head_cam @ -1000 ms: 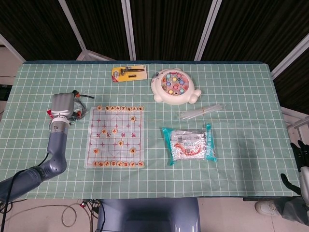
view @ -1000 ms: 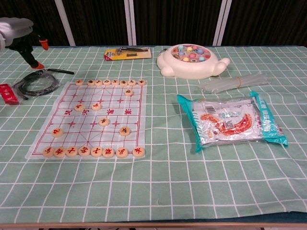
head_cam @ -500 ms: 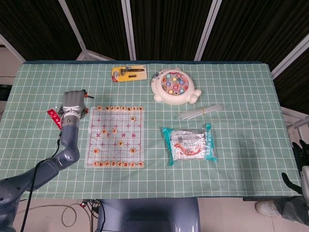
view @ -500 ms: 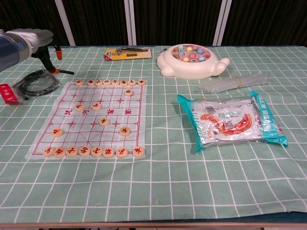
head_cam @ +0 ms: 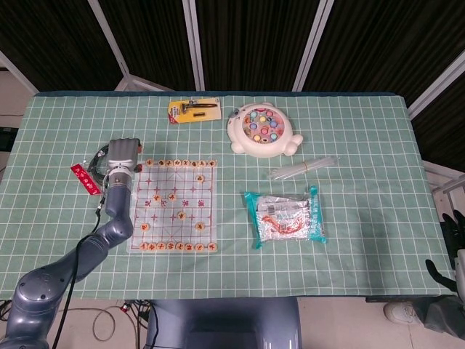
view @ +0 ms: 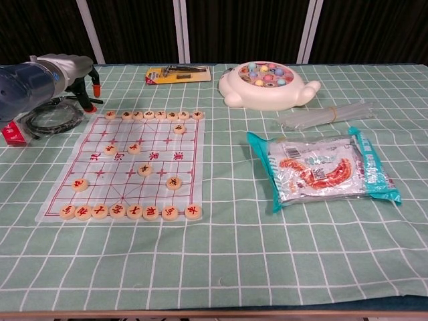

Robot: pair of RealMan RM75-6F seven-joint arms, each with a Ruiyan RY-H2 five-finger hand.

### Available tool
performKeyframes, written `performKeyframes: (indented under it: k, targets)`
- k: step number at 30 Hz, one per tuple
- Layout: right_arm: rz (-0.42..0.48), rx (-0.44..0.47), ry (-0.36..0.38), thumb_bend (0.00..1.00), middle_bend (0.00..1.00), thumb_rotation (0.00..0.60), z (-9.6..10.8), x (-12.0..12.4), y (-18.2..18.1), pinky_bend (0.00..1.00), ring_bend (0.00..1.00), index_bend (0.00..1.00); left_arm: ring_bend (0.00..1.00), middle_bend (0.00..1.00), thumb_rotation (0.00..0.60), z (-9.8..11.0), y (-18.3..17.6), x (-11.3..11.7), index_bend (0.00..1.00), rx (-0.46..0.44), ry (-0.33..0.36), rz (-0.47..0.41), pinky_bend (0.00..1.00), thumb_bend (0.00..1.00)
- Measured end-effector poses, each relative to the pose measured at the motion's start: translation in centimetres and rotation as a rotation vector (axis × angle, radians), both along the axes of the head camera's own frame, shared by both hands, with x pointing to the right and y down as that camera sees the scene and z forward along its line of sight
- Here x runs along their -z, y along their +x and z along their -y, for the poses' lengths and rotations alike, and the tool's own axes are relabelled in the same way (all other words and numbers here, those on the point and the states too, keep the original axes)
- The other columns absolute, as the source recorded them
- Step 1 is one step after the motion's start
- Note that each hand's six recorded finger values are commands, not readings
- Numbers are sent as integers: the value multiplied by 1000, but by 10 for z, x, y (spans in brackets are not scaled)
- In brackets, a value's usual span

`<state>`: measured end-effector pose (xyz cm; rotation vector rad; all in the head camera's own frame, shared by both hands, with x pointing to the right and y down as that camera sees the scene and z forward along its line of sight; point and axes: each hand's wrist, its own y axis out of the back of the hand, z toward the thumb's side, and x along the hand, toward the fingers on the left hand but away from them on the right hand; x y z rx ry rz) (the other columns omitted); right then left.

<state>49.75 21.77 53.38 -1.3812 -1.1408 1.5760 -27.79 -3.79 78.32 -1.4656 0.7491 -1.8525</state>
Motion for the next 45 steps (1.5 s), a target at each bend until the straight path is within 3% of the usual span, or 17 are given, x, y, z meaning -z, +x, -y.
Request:
performKeyframes:
  k: [45]
  targets:
    - [21,-21,5,344,0,600,-1,2,2,0,0,0,892,951,600,-5,24,-24,437,-51,-41,4,973,316]
